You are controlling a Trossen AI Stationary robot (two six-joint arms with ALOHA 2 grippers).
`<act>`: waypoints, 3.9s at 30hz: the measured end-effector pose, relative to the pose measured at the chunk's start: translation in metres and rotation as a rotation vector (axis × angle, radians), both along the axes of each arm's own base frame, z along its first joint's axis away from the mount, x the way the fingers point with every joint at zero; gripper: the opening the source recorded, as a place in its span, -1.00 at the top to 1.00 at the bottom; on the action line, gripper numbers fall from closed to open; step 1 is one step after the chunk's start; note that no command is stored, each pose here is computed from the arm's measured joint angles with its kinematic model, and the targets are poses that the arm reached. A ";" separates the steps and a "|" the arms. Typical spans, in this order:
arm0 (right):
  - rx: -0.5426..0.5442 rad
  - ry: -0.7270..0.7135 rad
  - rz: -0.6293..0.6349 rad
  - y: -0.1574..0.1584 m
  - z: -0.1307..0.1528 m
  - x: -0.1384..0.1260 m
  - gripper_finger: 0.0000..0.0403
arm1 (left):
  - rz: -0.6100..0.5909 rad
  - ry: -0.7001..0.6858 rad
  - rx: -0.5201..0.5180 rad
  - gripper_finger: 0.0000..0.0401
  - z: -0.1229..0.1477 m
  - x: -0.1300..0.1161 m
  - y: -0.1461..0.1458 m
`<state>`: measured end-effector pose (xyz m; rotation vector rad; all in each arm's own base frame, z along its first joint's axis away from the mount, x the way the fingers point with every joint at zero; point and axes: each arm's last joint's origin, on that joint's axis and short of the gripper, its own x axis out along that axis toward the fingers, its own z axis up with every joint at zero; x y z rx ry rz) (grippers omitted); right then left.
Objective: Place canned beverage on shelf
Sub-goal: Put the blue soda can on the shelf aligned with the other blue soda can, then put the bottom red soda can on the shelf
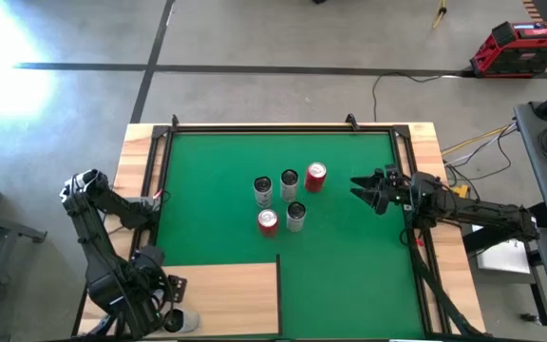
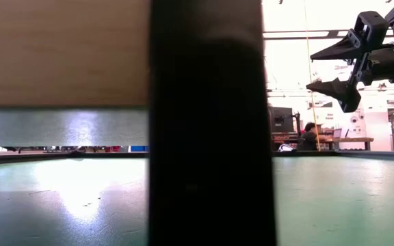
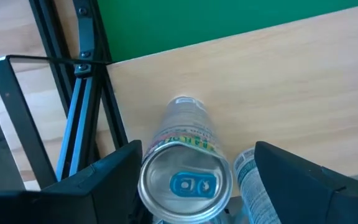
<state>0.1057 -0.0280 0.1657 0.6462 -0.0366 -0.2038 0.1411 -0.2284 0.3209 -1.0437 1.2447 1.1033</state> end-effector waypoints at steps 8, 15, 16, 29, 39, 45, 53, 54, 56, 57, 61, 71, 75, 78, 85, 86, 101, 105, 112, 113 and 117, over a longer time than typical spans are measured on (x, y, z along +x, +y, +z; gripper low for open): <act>0.000 0.000 0.000 0.000 0.000 0.000 -0.58 | 0.027 0.058 0.012 -0.42 -0.010 -0.001 -0.001; 0.000 0.000 0.000 0.000 0.000 0.000 -0.58 | 0.061 0.093 0.009 -0.41 -0.014 0.000 -0.004; 0.000 0.000 0.000 0.000 0.000 0.000 -0.58 | 0.061 0.097 0.011 -0.41 -0.015 0.000 -0.005; 0.000 0.000 0.000 0.000 0.000 0.000 -0.58 | 0.094 0.104 -0.008 -0.12 -0.018 -0.003 -0.012; 0.000 0.000 0.000 0.000 0.000 0.000 -0.58 | 0.124 0.109 -0.024 -0.17 -0.018 -0.012 -0.019; 0.000 0.000 0.000 0.000 0.000 0.000 -0.58 | 0.123 0.109 -0.023 -0.16 -0.018 -0.013 -0.020; 0.000 0.000 0.000 0.000 0.000 0.000 -0.58 | 0.103 0.098 -0.010 -0.16 -0.018 -0.014 -0.019; 0.000 0.000 0.000 0.000 0.000 0.000 -0.58 | 0.098 0.094 -0.005 -0.16 -0.018 -0.014 -0.019; 0.000 0.000 0.000 0.000 0.000 0.000 -0.58 | 0.084 0.084 0.009 -0.16 -0.018 -0.013 -0.018; 0.000 0.000 0.000 0.000 0.000 0.000 -0.58 | 0.079 0.083 0.010 -0.16 -0.018 -0.013 -0.018; 0.000 0.000 0.000 0.000 0.000 0.000 -0.58 | 0.078 0.082 0.014 -0.16 -0.018 -0.013 -0.017; 0.000 0.000 0.000 0.000 0.000 0.000 -0.58 | 0.068 0.069 0.030 -0.16 -0.018 -0.013 -0.016; 0.000 0.000 0.000 0.000 0.000 0.000 -0.58 | 0.068 0.066 0.025 -0.16 -0.018 -0.012 -0.016; 0.000 0.000 0.000 0.000 0.000 0.000 -0.58 | 0.068 0.063 0.022 -0.17 -0.018 -0.012 -0.017; 0.000 0.000 0.000 0.000 0.000 0.000 -0.58 | 0.044 0.049 0.014 -0.35 -0.018 -0.011 -0.018; 0.000 0.000 0.000 0.000 0.000 0.000 -0.58 | 0.043 0.048 0.017 -0.38 -0.018 -0.011 -0.018; 0.000 0.000 0.000 0.000 0.000 0.000 -0.58 | 0.030 0.034 0.024 -0.56 -0.010 -0.010 -0.006; 0.000 0.000 0.000 0.000 0.000 0.000 -0.58 | 0.004 -0.002 0.026 -0.56 -0.005 -0.001 0.004; 0.000 0.000 0.000 0.000 0.000 0.000 -0.58 | -0.022 -0.053 0.029 -0.56 0.005 0.030 0.039; 0.000 0.000 0.000 0.000 0.000 0.000 -0.58 | -0.023 -0.059 0.031 -0.56 0.007 0.036 0.046; 0.000 0.000 0.000 0.000 0.000 0.000 -0.58 | -0.034 -0.086 0.048 -0.56 0.010 0.061 0.074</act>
